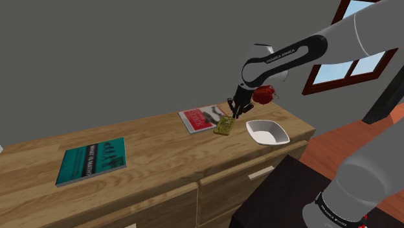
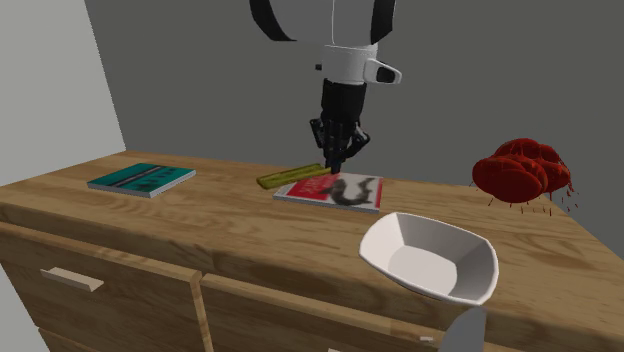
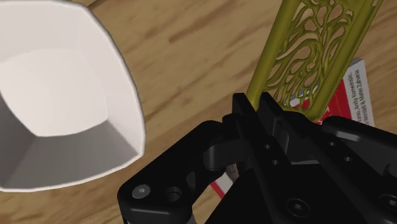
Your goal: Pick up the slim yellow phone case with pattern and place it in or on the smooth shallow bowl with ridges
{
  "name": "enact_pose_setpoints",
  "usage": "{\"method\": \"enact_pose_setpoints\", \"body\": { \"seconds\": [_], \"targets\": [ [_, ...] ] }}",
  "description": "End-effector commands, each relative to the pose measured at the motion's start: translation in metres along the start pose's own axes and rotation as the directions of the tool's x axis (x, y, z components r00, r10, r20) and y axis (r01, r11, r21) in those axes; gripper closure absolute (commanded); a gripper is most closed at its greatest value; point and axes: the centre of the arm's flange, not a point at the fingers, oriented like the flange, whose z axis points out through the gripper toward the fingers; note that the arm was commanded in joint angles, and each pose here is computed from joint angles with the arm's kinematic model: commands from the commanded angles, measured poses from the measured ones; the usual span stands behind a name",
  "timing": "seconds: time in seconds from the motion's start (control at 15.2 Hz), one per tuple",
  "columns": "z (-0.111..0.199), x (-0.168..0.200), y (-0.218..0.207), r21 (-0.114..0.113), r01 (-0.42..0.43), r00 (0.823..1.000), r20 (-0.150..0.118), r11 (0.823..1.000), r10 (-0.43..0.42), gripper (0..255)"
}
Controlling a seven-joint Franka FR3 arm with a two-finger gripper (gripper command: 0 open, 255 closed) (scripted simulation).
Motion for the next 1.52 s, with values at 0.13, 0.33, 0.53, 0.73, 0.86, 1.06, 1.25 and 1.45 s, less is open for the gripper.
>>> {"method": "enact_pose_setpoints", "body": {
  "seconds": [0.13,0.33,0.53,0.73,0.86,1.06,1.25,1.45],
  "targets": [
    [-0.009,0.018,0.050,0.001,0.002,1.000,0.001,1.000,-0.002,255],
    [-0.017,0.033,0.086,0.001,0.002,1.000,0.001,1.000,-0.002,255],
    [-0.025,0.047,0.123,0.001,0.002,1.000,0.001,1.000,-0.002,255],
    [-0.033,0.061,0.159,0.001,0.002,1.000,0.001,1.000,-0.002,255],
    [-0.038,0.070,0.183,0.001,0.002,1.000,0.001,1.000,-0.002,255],
    [-0.046,0.084,0.219,0.001,0.002,1.000,0.001,1.000,-0.002,255],
    [-0.046,0.093,0.242,0.001,0.002,1.000,0.001,1.000,-0.002,255],
    [-0.030,0.092,0.244,0.001,0.002,1.000,0.001,1.000,-0.002,255]
  ]
}}
